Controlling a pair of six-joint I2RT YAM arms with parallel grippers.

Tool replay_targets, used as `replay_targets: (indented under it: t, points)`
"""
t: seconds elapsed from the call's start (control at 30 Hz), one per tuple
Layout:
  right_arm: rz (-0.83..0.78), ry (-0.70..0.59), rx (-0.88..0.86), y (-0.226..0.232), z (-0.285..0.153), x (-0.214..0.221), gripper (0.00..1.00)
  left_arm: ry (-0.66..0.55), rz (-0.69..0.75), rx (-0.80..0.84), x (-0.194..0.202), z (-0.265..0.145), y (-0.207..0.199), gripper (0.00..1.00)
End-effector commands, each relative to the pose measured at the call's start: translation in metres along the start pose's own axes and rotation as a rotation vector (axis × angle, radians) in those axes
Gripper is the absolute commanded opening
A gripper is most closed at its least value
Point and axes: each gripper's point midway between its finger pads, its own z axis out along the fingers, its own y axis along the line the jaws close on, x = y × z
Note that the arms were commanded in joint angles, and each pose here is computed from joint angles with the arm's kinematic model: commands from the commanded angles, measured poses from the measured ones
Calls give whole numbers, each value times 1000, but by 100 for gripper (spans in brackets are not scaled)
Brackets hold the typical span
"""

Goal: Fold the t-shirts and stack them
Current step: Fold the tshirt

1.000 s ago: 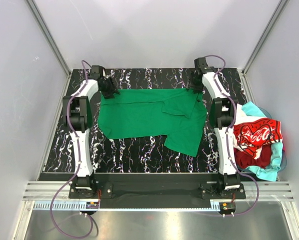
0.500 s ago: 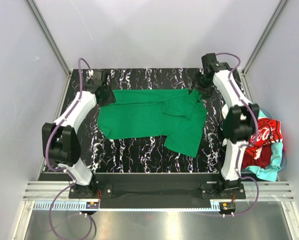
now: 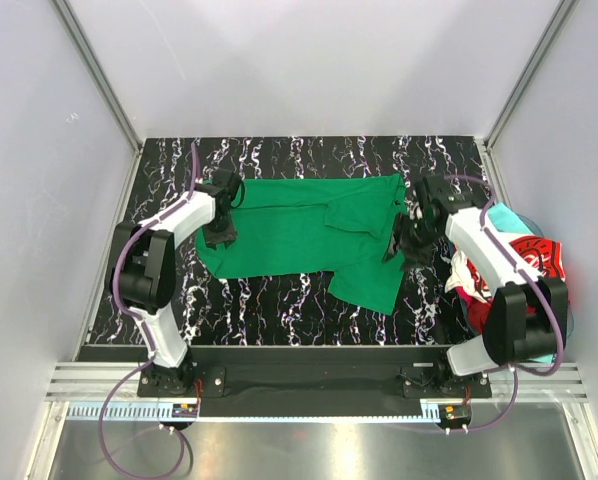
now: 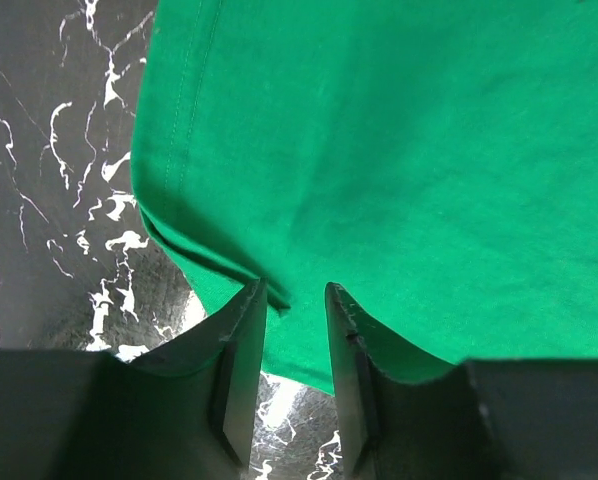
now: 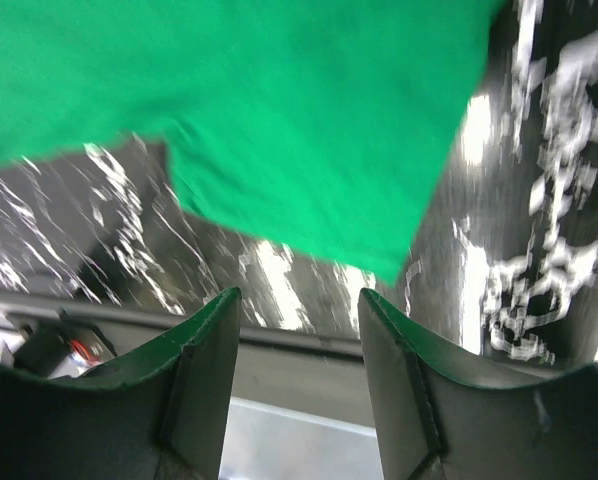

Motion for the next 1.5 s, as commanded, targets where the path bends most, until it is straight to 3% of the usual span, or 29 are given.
replay_targets:
  t: [0.0,0.4,0.8,1.03,1.07,1.2,1.47]
  points:
    - [19,-12,-57,4,-10,17,57,-5,-6,-62,4,3,7,36]
    - [56,30,-45,-3,4,29,65,28,45,-101,33,6,16,40]
    - [103,59,-54,-6,14,36,67,15,95,-138,27,13,21,30]
    - [194,45,6,-24,22,34,68,6,99,-139,25,10,23,6]
    - [225,49,25,-31,25,34,68,-1,93,-132,23,4,24,1]
    - [335,61,68,-55,39,34,64,-15,71,-122,23,-11,29,0]
    - [339,29,145,-72,56,17,52,-7,11,-105,46,-27,45,0]
